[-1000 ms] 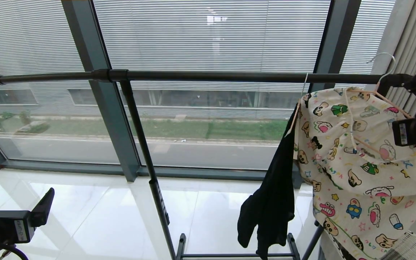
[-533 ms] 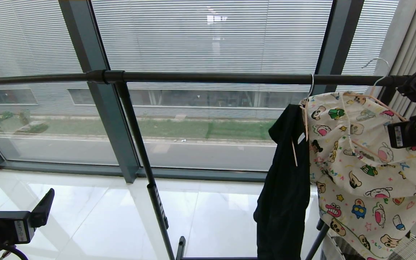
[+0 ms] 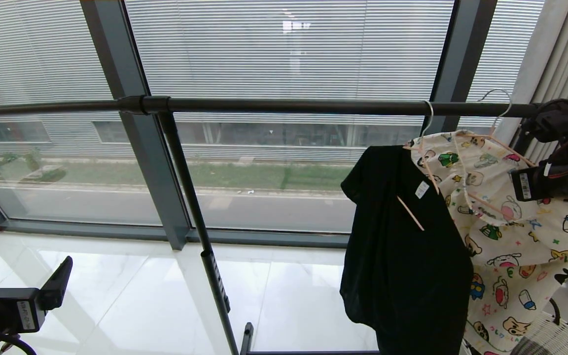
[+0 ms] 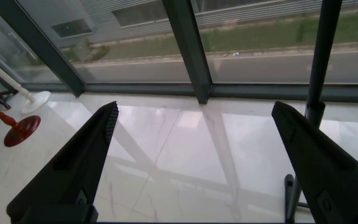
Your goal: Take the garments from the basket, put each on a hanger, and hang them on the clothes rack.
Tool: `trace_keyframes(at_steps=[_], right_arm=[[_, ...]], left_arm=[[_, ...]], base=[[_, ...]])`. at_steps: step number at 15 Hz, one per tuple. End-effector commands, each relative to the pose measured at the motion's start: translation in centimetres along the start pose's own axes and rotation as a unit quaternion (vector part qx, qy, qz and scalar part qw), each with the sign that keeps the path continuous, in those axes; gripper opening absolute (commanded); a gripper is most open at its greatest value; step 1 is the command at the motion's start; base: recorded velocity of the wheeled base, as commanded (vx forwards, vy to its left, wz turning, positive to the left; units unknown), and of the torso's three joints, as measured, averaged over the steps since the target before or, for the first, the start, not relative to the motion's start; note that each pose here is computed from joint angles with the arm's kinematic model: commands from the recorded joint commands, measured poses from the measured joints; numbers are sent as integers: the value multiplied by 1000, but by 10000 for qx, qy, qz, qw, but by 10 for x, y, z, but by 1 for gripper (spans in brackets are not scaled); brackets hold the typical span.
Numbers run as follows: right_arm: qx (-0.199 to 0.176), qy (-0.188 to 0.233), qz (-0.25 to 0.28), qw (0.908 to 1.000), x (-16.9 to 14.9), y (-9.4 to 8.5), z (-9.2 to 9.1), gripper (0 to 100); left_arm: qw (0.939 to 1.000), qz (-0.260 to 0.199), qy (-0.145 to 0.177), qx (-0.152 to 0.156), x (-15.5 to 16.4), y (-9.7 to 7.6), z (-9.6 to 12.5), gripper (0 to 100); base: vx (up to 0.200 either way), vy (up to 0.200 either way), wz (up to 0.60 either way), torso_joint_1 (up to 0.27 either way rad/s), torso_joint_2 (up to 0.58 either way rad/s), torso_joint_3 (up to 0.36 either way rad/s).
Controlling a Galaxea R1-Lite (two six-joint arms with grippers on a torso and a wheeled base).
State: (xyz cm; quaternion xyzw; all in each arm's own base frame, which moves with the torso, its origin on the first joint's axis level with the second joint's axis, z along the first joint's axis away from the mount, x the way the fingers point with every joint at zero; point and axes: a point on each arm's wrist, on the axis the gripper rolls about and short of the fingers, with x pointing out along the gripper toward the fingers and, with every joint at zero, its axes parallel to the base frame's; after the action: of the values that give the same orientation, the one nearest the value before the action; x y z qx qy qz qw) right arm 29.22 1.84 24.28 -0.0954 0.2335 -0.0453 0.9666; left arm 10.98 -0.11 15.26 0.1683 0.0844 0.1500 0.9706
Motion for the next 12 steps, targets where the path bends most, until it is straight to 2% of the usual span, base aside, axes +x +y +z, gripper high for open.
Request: trace_keyframes(at_steps=[1, 9, 10, 12], right_arm=[[-42, 99, 47, 9999, 9, 4, -2, 0], [-116, 138, 201, 9996, 8, 15, -4, 0], [-121, 144, 209, 9996, 6, 15, -4, 100], [-103, 99, 203, 9997, 3, 15, -3, 100]], left_arm=[[10000, 2, 1, 0, 0, 0, 0, 100], [10000, -11, 18, 9, 0, 0, -1, 100], [10000, -11, 18, 9, 0, 0, -1, 100], [10000, -11, 18, 9, 0, 0, -1, 100]], base=[[0, 0, 0, 0, 0, 0], [0, 0, 0, 0, 0, 0], [0, 0, 0, 0, 0, 0], [0, 0, 0, 0, 0, 0]])
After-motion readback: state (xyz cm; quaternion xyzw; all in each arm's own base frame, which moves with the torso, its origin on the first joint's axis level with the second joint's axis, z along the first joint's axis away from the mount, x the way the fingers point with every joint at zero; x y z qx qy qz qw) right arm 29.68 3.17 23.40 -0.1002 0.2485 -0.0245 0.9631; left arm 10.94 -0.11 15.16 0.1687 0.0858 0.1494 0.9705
